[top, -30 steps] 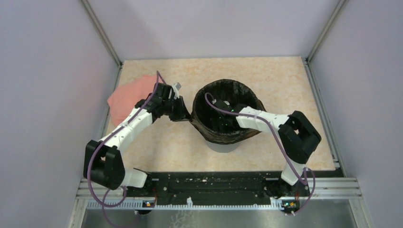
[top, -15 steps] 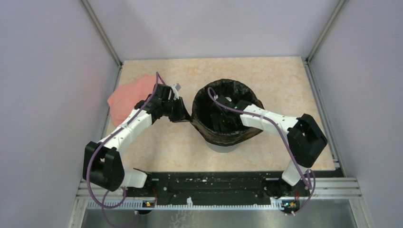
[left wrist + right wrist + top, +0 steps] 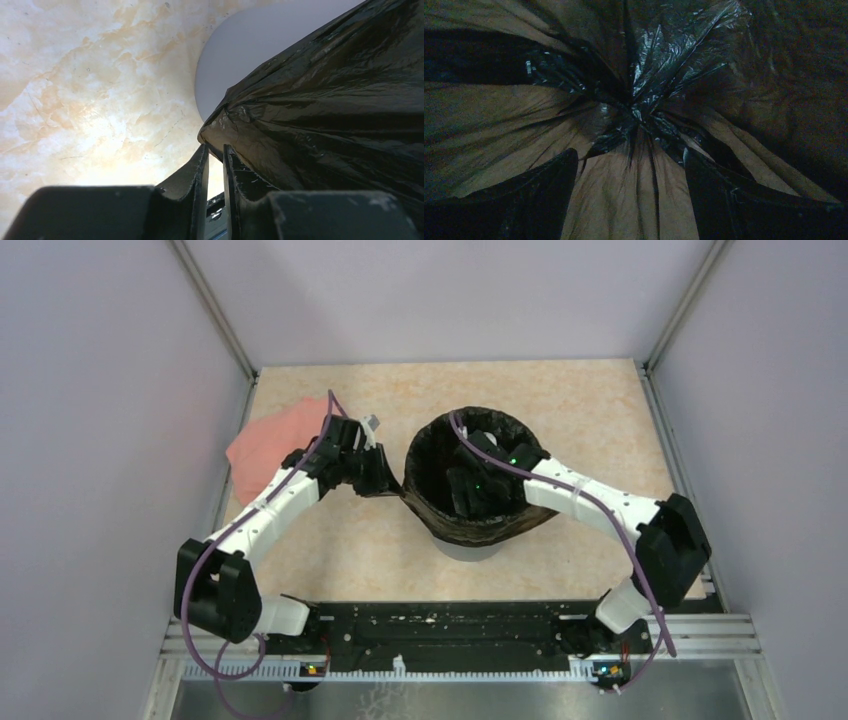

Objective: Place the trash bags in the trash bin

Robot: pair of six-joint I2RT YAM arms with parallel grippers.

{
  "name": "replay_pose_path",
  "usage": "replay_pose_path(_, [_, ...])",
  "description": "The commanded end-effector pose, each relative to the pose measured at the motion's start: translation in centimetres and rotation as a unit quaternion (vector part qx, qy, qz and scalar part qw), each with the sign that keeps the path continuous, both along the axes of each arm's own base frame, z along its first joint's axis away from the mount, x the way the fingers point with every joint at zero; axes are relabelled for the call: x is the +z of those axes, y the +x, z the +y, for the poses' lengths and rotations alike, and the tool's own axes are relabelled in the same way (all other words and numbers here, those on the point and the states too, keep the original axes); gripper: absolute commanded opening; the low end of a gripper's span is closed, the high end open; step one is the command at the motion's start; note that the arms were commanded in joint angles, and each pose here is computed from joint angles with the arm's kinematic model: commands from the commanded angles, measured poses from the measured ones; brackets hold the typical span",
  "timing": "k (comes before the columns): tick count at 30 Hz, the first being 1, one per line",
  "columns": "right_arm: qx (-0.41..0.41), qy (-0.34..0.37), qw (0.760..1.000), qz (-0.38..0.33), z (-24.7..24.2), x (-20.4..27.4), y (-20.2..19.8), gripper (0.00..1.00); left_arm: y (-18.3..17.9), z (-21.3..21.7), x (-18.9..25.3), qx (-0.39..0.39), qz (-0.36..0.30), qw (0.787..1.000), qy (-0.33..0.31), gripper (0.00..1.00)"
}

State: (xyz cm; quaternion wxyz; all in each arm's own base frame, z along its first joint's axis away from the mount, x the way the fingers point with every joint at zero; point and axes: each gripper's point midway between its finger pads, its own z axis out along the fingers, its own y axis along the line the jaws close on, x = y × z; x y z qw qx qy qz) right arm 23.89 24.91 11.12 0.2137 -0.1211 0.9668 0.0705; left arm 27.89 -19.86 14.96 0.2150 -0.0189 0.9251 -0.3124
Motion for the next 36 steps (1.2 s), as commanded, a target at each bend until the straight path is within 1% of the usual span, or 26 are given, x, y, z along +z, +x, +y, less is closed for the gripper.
replay_pose_path(1, [-0.006, 0.049, 0.998, -0.043, 0.6, 5.2, 0.6, 0.78, 0.9, 0.0, 3.4, -0.004, -0.053, 0.999, -0.001, 0.24])
replay_pose_path(6, [-0.01, 0.088, 0.993, -0.073, 0.7, 8.9, 0.4, 0.78, 0.8, 0.0, 5.6, -0.006, -0.071, 0.997, -0.008, 0.3])
replay_pose_path(14, [-0.015, 0.179, 0.971, -0.161, 0.1, 18.3, 0.2, 0.79, 0.0, -0.2, 10.6, -0.018, -0.122, 0.992, -0.035, 0.49])
replay_pose_path(22, [-0.026, 0.264, 0.931, -0.253, -2.3, 26.4, -1.2, 0.83, -1.8, -1.1, 18.0, -0.056, -0.204, 0.973, -0.089, 0.73])
replay_pose_path(27, [-0.036, 0.296, 0.909, -0.292, -4.4, 29.4, -2.5, 0.86, -3.1, -1.0, 21.8, -0.069, -0.251, 0.959, -0.108, 0.84])
replay_pose_path(28, [-0.036, 0.3, 0.906, -0.296, -4.8, 29.8, -2.8, 0.86, -3.4, -0.9, 22.3, -0.07, -0.259, 0.957, -0.111, 0.93])
replay_pose_path(29, [-0.037, 0.303, 0.904, -0.3, -5.1, 30.1, -3.0, 0.86, -3.6, -0.8, 22.7, -0.071, -0.265, 0.955, -0.112, 0.98])
replay_pose_path(35, [-0.056, 0.32, 0.888, -0.325, -7.4, 31.1, -4.3, 0.89, -4.7, -0.2, 24.8, -0.074, -0.297, 0.945, -0.112, 0.98])
replay_pose_path(36, [-0.059, 0.321, 0.887, -0.327, -7.7, 31.0, -4.4, 0.95, -4.8, -0.1, 24.9, -0.074, -0.301, 0.944, -0.111, 0.99])
